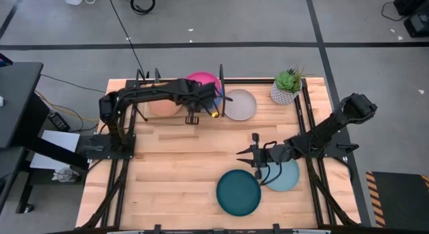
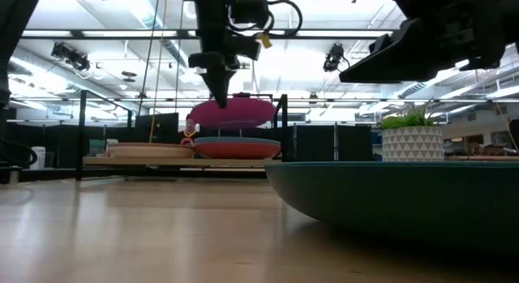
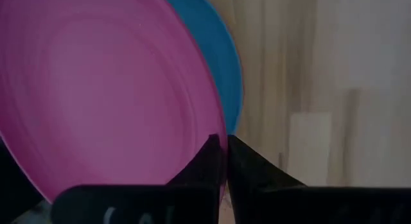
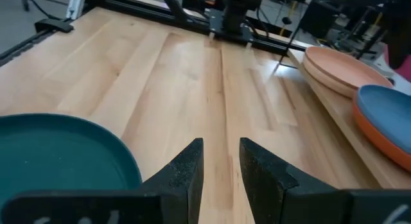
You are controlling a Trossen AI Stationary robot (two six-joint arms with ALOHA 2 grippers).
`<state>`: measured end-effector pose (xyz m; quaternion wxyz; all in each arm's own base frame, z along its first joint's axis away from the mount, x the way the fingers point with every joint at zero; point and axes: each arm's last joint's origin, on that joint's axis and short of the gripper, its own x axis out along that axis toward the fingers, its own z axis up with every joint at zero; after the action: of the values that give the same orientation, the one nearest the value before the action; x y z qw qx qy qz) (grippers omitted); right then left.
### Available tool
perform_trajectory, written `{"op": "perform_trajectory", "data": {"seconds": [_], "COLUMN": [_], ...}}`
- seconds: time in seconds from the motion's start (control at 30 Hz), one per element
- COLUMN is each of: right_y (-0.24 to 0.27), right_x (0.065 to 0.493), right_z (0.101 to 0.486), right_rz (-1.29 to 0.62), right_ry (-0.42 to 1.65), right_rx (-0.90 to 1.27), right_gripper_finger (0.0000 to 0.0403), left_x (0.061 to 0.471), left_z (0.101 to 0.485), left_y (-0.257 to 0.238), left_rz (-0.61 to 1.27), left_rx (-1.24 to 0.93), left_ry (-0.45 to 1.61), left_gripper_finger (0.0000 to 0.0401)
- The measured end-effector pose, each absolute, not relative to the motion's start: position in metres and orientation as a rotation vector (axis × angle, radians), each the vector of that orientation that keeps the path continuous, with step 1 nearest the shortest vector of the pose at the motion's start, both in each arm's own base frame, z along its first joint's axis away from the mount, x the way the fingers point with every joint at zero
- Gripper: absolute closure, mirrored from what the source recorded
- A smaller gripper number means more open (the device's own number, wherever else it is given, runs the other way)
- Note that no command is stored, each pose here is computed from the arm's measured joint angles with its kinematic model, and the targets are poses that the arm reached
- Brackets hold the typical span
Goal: Place and stack plates onto a shelf
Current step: Stack the purple plate on top of the brown plate, then stack the green plate on top of the purple plate
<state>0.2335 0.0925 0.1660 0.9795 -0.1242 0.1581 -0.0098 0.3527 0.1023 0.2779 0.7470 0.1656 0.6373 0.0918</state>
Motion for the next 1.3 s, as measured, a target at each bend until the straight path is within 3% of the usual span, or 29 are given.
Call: {"op": "perform_trajectory", "data": {"seconds": [0.47,0.8,0.93,1.3], "right_y": [0.110,0.113,0.113,0.112], "right_x": [0.223,0.221,0.221,0.220], "right_z": [0.166,0.165,0.165,0.161], "right_rz": [-0.070,-0.087,-0.086,-0.089], "right_ry": [0.310,0.314,0.316,0.350], "right_rx": [-0.248,-0.252,-0.254,-0.279], "right_gripper_finger": [0.0296,0.0296,0.0296,0.0296], "left_x": [0.371,0.371,0.380,0.397], "left_z": [0.238,0.241,0.251,0.242], "left_y": [0.110,0.102,0.074,-0.068], "left_rz": [0.172,0.205,0.163,-0.232], "left_rx": [0.378,0.335,0.356,0.517], "left_ry": [1.488,1.496,1.453,1.210], "left_gripper_finger": [0.0383,0.0254,0.0235,0.0246]}}
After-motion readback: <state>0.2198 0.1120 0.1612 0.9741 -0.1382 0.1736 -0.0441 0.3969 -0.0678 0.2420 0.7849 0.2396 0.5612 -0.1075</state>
